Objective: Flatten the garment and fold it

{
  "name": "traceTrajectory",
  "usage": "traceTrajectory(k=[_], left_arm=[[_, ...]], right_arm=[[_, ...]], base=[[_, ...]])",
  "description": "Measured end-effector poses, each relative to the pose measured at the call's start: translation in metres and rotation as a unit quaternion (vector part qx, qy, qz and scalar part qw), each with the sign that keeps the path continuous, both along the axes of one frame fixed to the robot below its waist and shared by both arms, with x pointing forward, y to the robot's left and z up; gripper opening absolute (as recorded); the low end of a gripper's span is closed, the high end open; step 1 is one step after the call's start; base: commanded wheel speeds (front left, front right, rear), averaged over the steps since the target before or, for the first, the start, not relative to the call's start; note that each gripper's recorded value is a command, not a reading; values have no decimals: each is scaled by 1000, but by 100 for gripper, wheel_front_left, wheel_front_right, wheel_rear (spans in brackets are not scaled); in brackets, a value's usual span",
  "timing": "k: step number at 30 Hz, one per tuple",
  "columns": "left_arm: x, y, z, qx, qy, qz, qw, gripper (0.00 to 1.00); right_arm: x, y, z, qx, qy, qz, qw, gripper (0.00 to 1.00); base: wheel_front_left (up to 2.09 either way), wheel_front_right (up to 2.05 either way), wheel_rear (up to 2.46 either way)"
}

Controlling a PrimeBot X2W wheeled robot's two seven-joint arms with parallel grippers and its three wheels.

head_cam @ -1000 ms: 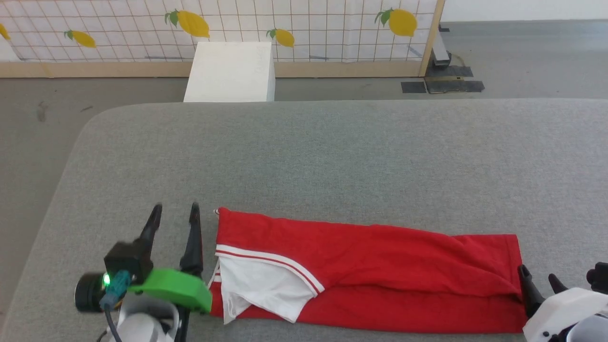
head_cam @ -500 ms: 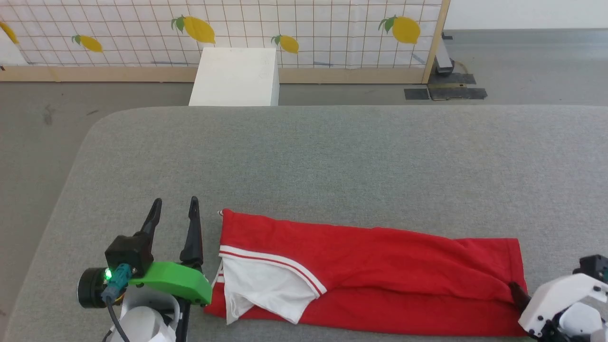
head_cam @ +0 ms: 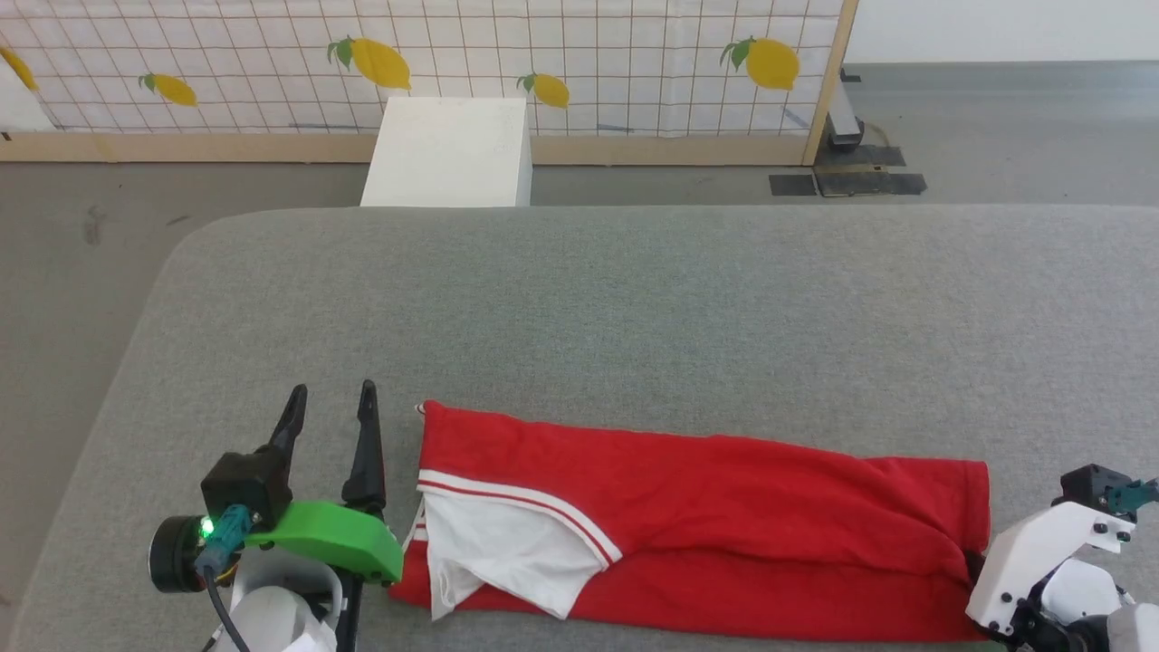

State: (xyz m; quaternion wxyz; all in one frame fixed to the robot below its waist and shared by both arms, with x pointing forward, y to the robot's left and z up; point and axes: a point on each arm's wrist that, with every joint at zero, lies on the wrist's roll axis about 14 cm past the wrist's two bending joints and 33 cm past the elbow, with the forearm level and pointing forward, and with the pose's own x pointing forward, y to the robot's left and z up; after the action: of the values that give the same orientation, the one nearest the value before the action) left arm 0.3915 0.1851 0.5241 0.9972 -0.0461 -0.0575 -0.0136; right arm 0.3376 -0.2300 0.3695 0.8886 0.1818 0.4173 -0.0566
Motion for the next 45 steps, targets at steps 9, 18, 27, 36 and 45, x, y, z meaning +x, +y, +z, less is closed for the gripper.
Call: traceTrajectory(k=[9, 18, 27, 36, 45], left_arm=[[2, 0, -5, -5, 7, 1, 1000, 100], [3, 5, -7, 4, 9, 7, 1000, 100], [0, 6, -7, 0, 8, 10, 1000, 100], [0, 5, -7, 1, 8, 7, 1000, 100], [1, 7, -12, 0, 14, 11, 1000, 100]], right_arm=[[-1, -67, 24, -121, -47, -63, 990, 0], [-9, -139, 51, -248, -70, -113, 960, 0], [7, -90, 66, -233, -91, -37, 967, 0], [19, 33, 124, -191, -155, 139, 959, 0], [26, 160, 131, -141, -190, 332, 913, 0]], base=[[0, 0, 0], [0, 0, 0], [0, 0, 0], [0, 0, 0], [0, 0, 0]])
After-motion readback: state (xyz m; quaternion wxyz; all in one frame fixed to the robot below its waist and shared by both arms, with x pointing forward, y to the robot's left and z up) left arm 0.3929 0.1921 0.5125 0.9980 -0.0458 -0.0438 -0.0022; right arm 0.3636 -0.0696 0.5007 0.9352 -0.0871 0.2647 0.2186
